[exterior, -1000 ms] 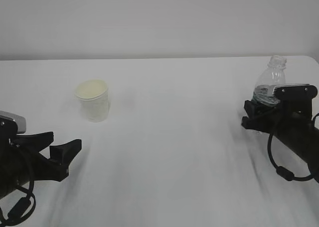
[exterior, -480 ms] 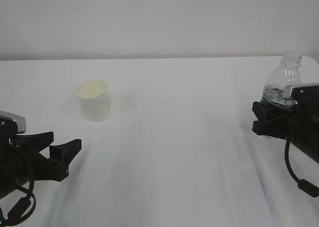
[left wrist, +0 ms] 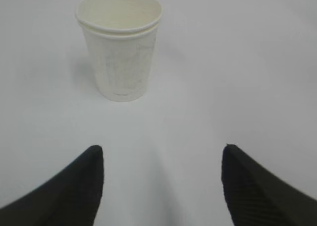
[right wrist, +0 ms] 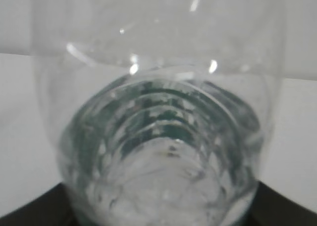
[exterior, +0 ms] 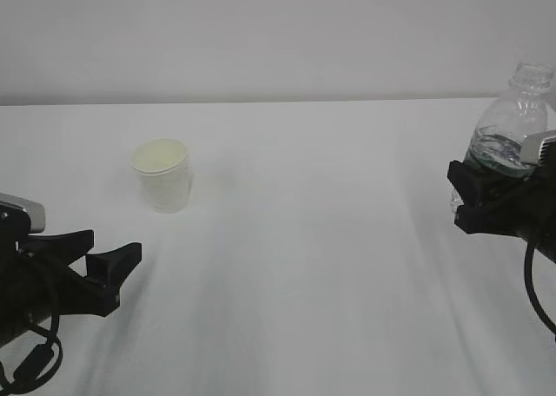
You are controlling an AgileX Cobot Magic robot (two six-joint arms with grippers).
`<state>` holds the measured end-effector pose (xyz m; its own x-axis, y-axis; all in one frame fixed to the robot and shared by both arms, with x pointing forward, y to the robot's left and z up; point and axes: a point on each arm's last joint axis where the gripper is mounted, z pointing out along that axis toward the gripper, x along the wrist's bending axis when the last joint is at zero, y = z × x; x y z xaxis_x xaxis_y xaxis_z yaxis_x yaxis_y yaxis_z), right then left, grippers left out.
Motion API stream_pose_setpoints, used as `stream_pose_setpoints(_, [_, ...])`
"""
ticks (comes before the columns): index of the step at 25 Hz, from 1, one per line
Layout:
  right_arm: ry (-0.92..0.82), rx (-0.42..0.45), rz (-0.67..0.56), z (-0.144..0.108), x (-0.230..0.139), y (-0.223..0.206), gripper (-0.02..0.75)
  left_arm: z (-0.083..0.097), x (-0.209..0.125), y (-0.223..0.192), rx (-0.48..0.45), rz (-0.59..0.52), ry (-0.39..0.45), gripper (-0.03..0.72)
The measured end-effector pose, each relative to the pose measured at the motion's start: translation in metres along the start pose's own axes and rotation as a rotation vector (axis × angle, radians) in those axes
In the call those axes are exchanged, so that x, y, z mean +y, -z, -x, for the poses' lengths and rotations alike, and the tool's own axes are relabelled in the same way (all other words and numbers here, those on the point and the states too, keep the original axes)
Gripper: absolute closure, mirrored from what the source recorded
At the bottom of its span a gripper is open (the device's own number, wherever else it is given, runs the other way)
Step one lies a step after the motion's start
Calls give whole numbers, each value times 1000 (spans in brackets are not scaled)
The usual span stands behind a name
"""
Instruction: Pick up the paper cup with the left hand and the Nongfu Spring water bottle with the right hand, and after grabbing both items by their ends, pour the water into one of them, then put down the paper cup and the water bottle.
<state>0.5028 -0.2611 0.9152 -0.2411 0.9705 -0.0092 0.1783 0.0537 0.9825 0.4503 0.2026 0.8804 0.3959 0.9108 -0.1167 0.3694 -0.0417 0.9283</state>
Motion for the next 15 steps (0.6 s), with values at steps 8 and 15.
stream_pose_setpoints(8, [19,37,-7,-7,1,26,332,1,0,0,-7,-1,-3,164])
stream_pose_setpoints(15, [20,41,-7,-10,1,45,333,1,0,0,-10,-1,-5,165])
